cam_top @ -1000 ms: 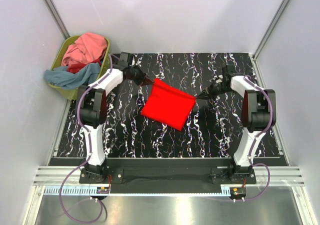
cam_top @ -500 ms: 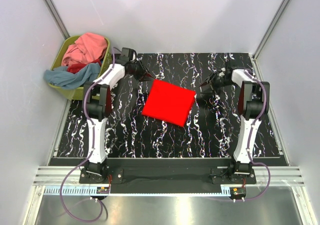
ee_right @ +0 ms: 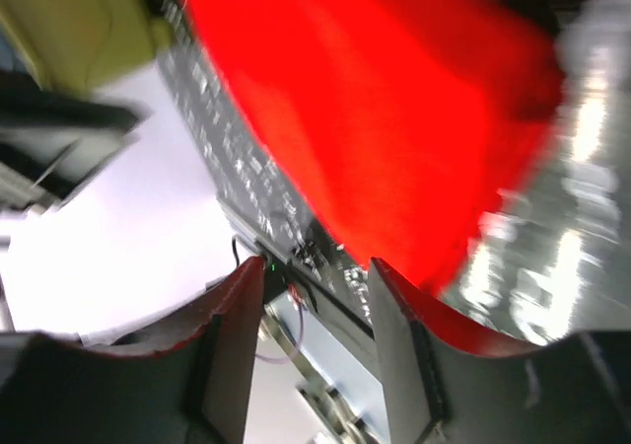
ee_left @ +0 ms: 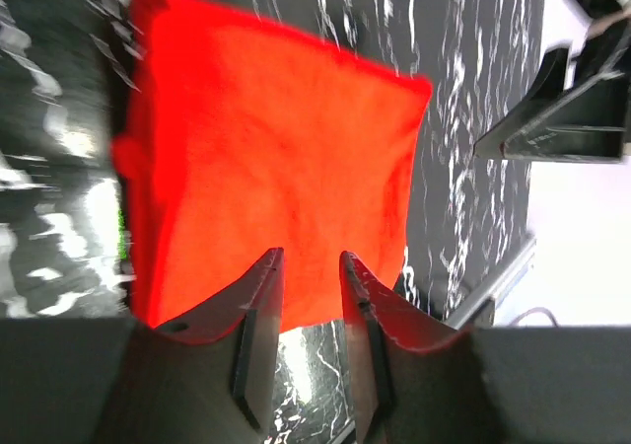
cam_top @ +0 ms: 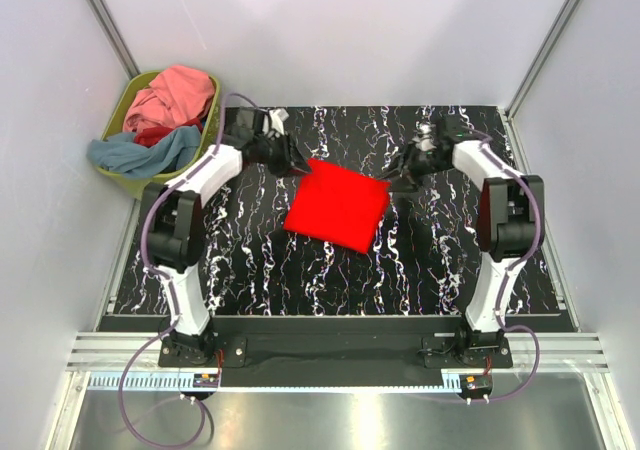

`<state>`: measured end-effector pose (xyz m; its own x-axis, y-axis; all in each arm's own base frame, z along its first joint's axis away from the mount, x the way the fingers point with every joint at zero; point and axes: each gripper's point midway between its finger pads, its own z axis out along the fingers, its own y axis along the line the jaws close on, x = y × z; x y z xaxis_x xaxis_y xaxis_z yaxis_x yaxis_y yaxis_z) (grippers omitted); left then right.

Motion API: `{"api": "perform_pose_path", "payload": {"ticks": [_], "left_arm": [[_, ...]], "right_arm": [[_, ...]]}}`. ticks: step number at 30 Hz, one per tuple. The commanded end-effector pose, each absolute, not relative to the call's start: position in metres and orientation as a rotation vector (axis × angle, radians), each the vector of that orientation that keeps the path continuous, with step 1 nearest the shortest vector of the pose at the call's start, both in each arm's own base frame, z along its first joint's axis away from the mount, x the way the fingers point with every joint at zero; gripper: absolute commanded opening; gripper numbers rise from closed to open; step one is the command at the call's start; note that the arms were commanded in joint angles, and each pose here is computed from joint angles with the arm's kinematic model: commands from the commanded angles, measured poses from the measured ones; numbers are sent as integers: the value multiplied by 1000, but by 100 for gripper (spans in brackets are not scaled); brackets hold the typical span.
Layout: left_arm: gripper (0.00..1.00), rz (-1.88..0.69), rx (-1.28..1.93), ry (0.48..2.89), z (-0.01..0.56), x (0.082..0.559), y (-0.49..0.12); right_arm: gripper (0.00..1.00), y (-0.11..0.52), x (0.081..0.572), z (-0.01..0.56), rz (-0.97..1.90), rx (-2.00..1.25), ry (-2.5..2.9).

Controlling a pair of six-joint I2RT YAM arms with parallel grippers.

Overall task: Fold and stack the t-shirts
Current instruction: Fold the tshirt

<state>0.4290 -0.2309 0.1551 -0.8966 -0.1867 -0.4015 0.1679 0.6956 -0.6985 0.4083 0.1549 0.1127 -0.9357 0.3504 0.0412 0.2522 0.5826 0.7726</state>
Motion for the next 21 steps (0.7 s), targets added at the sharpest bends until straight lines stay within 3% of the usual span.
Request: {"api": "perform_pose_path", "payload": {"ticks": [1,5,9,15,21], "left_arm": [[32,-1200,80,2414,142,430,-256],[27,-1237,49,2387,117,469,-268],[24,-1255,-1,2375,95,509,-266],[23,-1300,-55,2368,94,517,-248],[27,-1383,-94,2296,135,511,-251]], "right_arm": [[53,210,402,139,1467,261,2606],[41,252,389,117,1648,173,2633],[26,248,380,72,1725,219,2678],[25,215,361,42,1683,348,2724],[27,213,379,100,1683,309,2610]]}}
